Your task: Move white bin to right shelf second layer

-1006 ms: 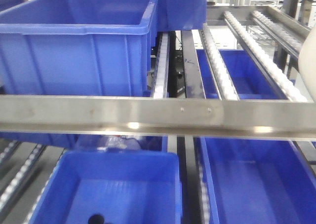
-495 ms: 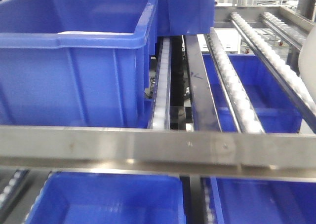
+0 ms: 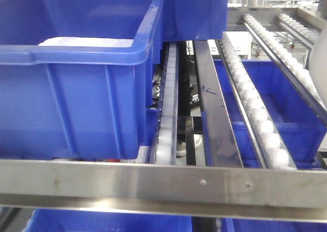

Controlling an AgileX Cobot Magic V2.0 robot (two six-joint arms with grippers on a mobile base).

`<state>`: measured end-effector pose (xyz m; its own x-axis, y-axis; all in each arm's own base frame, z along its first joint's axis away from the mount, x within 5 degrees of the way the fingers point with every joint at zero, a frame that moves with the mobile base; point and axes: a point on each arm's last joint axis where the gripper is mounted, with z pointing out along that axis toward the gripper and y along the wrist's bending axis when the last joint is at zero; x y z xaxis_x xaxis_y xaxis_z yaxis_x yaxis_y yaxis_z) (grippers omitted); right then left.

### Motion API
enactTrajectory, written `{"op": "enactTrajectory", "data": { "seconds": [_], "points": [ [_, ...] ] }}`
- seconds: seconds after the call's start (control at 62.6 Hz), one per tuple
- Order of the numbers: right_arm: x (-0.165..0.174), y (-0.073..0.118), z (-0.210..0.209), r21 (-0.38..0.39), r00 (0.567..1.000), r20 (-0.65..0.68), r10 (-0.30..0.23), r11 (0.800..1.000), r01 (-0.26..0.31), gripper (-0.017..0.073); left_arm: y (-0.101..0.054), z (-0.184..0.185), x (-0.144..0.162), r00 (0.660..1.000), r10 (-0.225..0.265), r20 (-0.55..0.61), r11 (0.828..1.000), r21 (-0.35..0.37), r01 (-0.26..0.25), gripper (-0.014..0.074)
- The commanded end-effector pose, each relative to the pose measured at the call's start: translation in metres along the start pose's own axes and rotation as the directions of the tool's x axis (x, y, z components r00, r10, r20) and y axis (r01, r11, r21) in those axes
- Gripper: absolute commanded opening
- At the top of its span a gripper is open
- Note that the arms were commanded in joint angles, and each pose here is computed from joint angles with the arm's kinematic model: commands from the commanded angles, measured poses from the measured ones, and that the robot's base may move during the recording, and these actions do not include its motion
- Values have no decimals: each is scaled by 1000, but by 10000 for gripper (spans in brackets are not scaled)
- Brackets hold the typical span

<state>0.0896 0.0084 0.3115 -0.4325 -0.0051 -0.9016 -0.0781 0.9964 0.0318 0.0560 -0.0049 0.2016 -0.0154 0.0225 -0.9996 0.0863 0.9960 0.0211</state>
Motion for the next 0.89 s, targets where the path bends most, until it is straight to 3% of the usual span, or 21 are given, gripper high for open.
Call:
{"op": "enactTrajectory", "data": {
  "seconds": [0.0, 0.878],
  "points": [
    [-18, 0, -5, -1, 993, 122, 4, 1000, -4, 47, 0, 0, 1, 998, -13, 69, 1000, -2, 13, 85],
    [-18, 0, -5, -1, 993, 122, 4, 1000, -4, 47, 0, 0, 1, 998, -13, 69, 1000, -2, 13, 85]
  ]
}}
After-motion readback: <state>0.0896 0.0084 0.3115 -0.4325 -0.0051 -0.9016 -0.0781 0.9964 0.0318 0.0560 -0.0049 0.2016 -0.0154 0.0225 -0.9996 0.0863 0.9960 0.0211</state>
